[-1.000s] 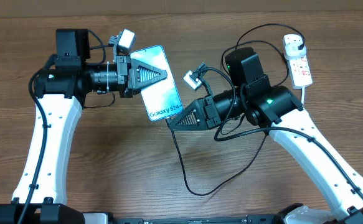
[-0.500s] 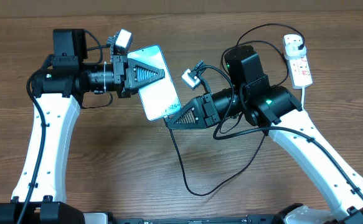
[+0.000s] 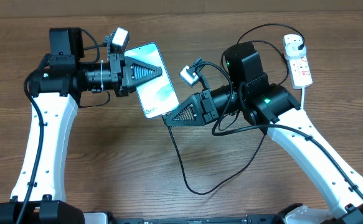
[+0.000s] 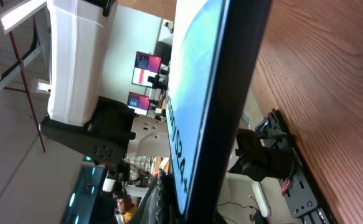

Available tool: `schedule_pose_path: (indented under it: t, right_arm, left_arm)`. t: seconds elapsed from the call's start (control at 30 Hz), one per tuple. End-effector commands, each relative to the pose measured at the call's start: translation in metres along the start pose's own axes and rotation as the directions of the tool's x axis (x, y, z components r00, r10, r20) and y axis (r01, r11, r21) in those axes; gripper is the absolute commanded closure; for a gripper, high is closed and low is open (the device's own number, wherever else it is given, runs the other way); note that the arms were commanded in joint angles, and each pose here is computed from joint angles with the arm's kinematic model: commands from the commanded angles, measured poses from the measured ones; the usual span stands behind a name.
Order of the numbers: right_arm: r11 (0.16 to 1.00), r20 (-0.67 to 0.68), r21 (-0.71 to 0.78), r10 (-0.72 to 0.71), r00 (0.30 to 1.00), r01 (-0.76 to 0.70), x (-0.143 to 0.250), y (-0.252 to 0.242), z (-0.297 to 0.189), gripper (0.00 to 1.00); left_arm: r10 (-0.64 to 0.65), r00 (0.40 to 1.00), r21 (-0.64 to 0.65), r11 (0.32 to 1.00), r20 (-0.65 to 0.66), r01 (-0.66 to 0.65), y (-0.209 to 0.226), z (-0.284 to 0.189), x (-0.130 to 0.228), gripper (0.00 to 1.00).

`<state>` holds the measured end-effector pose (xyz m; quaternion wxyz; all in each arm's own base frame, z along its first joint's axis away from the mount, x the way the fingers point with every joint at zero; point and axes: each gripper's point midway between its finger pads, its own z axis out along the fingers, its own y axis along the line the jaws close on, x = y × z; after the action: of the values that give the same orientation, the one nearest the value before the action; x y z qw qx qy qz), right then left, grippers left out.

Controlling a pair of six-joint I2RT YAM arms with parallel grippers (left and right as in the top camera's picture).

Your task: Plug charger to phone and switch on socket

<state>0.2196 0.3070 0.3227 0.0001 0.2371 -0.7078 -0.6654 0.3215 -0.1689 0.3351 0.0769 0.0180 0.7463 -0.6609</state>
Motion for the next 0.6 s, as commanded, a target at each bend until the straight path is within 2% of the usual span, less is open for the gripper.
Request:
schedule_pose_path:
  t: [0.0, 0.57]
  right_arm:
    - [0.997, 0.066, 0.053, -0.064, 0.996, 0.061, -0.0203, -0.0001, -0.0047, 0.96]
    - [0.995, 0.096, 0.081, -0.062, 0.993, 0.055, -0.0267, -0.0038, -0.0055, 0.96]
  left_arm:
    - [0.045, 0.997, 0.067, 0.997, -0.069, -0.040, -0.0155, 0.0100, 0.0168, 0.96]
    - [0.046, 0.996, 0.089, 0.995, -0.080, -0.039, -0.0192, 0.0095, 0.0189, 0.96]
